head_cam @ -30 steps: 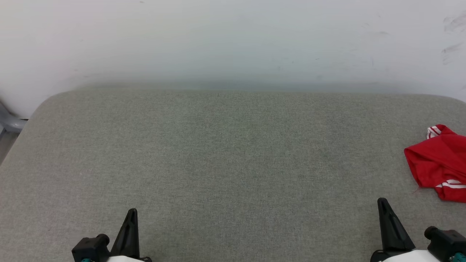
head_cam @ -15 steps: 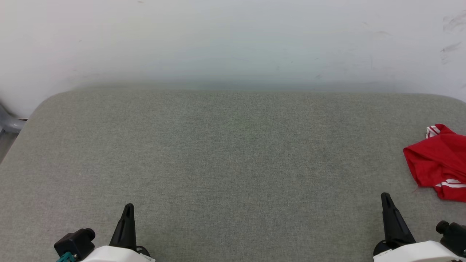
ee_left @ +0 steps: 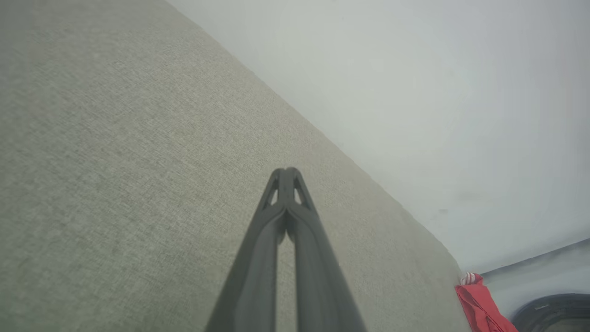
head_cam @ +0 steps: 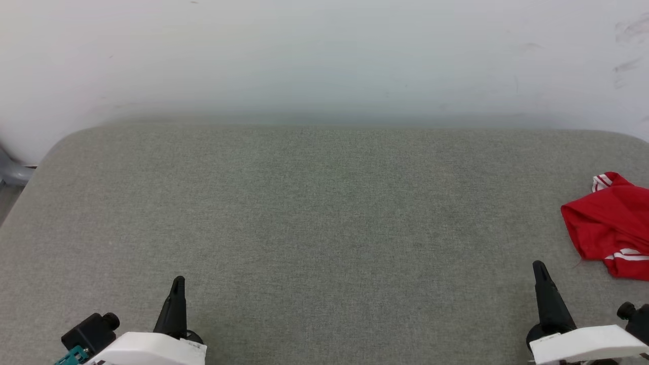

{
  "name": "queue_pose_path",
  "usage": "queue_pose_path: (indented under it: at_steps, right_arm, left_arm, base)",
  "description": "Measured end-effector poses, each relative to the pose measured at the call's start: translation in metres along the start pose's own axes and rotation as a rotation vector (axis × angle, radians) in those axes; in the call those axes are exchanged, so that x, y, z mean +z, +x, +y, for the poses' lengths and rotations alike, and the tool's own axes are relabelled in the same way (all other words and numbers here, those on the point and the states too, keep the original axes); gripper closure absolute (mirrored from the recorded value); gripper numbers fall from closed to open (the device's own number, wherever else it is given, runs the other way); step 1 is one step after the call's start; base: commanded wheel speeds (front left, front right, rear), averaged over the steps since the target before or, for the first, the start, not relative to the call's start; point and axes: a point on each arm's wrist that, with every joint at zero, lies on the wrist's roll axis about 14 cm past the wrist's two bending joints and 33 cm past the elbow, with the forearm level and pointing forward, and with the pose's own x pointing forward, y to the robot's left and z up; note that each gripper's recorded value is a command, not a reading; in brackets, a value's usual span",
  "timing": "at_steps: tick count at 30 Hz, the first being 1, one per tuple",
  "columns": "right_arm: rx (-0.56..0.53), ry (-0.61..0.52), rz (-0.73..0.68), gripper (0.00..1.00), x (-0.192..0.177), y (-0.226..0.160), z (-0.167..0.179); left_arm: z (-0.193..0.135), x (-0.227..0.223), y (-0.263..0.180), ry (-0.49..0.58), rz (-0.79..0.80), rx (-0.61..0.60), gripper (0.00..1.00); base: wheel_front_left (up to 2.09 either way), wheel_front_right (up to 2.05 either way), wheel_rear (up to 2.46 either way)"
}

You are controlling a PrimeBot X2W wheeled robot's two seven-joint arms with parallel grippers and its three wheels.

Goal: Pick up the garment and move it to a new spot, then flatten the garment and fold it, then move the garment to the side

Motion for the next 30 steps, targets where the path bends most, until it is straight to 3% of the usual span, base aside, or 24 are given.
queue_pose_path:
  at_steps: [8,30]
  right_arm:
    - [-0.008,0.128,0.002,1.00,0.002,0.005,0.000]
    - [-0.010,0.370,0.011,1.00,0.006,0.013,0.001]
  left_arm:
    - [0.000,0.001,0.004,-0.138,0.010,0.003,1.00]
    - [-0.005,0.003,0.014,-0.396,0.027,-0.017,1.00]
  base:
    - [0.00,0.00,0.00]
    - [0.00,0.00,0.00]
